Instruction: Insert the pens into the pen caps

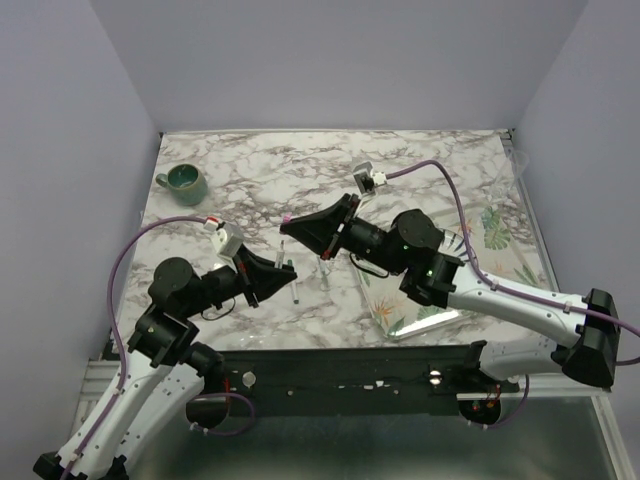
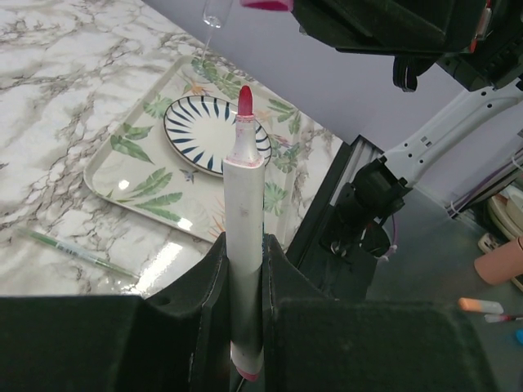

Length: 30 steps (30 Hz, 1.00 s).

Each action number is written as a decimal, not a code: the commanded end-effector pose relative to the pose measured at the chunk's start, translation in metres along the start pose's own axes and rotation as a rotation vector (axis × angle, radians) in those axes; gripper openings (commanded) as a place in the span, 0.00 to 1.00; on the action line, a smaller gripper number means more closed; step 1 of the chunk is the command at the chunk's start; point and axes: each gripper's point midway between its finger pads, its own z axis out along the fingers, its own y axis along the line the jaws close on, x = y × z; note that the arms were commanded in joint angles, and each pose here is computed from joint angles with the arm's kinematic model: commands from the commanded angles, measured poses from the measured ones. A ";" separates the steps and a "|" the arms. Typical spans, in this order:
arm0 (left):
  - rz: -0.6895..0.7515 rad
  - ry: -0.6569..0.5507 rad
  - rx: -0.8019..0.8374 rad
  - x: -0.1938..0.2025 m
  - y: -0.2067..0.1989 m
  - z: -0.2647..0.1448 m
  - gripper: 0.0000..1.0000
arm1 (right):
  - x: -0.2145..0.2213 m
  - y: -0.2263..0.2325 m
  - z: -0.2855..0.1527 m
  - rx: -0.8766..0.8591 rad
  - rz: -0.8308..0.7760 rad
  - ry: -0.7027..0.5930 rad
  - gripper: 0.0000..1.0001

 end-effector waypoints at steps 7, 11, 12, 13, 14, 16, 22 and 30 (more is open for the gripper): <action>0.021 -0.020 -0.022 -0.005 0.002 -0.002 0.00 | 0.020 -0.003 -0.001 0.034 -0.005 0.023 0.01; 0.023 -0.026 -0.023 -0.007 0.001 -0.003 0.00 | 0.021 -0.003 -0.001 0.034 -0.015 0.025 0.01; 0.024 -0.026 -0.023 -0.007 0.001 -0.003 0.00 | 0.019 -0.003 -0.001 0.032 -0.018 0.022 0.01; 0.022 -0.024 -0.024 -0.006 0.001 -0.003 0.00 | 0.017 -0.007 0.000 0.055 -0.024 0.011 0.01; 0.023 -0.026 -0.023 -0.006 0.001 -0.003 0.00 | 0.016 -0.007 0.000 0.059 -0.031 0.008 0.01; 0.023 -0.026 -0.023 -0.006 0.001 -0.003 0.00 | 0.014 -0.008 0.002 0.067 -0.039 0.003 0.01; 0.027 -0.030 -0.026 -0.007 0.001 -0.004 0.00 | 0.016 -0.011 0.002 0.076 -0.051 0.011 0.01; 0.028 -0.032 -0.035 -0.008 0.002 -0.004 0.00 | 0.037 -0.014 -0.001 0.081 -0.017 0.052 0.01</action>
